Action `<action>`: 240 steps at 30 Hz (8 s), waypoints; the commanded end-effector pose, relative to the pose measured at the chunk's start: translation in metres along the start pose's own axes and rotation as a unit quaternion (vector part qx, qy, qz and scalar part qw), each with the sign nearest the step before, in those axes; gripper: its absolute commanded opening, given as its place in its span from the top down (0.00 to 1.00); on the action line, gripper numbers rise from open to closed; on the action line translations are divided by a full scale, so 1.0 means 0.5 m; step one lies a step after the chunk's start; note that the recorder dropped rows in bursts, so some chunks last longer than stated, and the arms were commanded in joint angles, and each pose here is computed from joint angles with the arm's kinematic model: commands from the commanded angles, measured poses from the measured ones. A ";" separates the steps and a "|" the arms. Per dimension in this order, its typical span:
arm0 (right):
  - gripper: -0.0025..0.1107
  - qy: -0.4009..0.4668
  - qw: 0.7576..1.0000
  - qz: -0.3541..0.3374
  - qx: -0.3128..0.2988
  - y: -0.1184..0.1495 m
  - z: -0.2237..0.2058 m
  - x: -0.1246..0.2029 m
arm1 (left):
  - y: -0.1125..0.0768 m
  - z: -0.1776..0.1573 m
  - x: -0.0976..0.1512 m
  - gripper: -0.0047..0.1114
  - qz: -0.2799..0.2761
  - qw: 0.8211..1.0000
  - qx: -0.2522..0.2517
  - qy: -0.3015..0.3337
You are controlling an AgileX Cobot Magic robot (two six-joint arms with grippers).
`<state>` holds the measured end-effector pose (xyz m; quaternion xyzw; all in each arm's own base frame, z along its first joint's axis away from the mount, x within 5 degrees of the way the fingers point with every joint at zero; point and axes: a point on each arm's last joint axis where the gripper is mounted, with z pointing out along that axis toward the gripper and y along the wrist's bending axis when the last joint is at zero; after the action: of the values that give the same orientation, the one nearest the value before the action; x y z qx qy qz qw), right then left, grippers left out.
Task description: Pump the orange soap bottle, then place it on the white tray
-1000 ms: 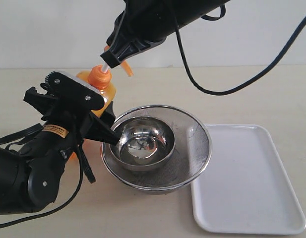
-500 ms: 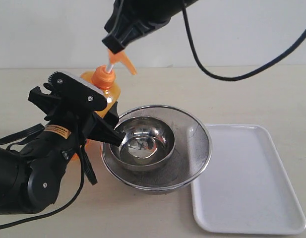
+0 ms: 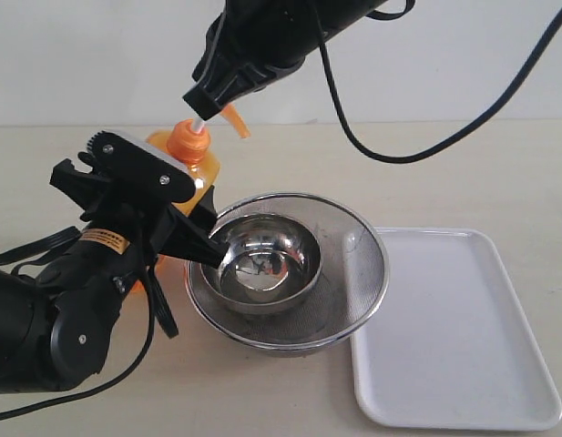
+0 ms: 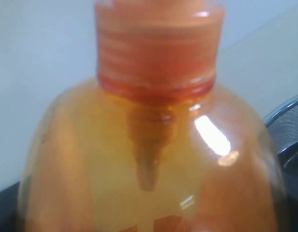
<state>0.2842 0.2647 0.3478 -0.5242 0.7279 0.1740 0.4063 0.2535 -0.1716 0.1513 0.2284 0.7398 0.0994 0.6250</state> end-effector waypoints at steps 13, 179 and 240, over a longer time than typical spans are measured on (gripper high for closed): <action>0.98 0.059 0.997 0.021 -0.043 0.016 0.043 0.047 | -0.013 -0.001 0.015 0.92 -0.018 0.999 0.022 0.032; 0.98 -0.106 0.856 0.246 0.443 0.192 -0.567 0.417 | -0.380 -0.017 -0.310 0.27 -0.141 0.939 0.300 -0.092; 0.98 -0.101 0.864 0.259 0.421 0.197 -0.559 0.418 | -0.277 -0.165 -0.360 0.18 0.069 0.802 0.587 0.089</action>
<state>0.0576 -0.0176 0.3395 -0.0793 0.7917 -0.0135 0.6056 0.1688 -0.3669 0.2634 0.5808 0.6950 -0.2862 0.3125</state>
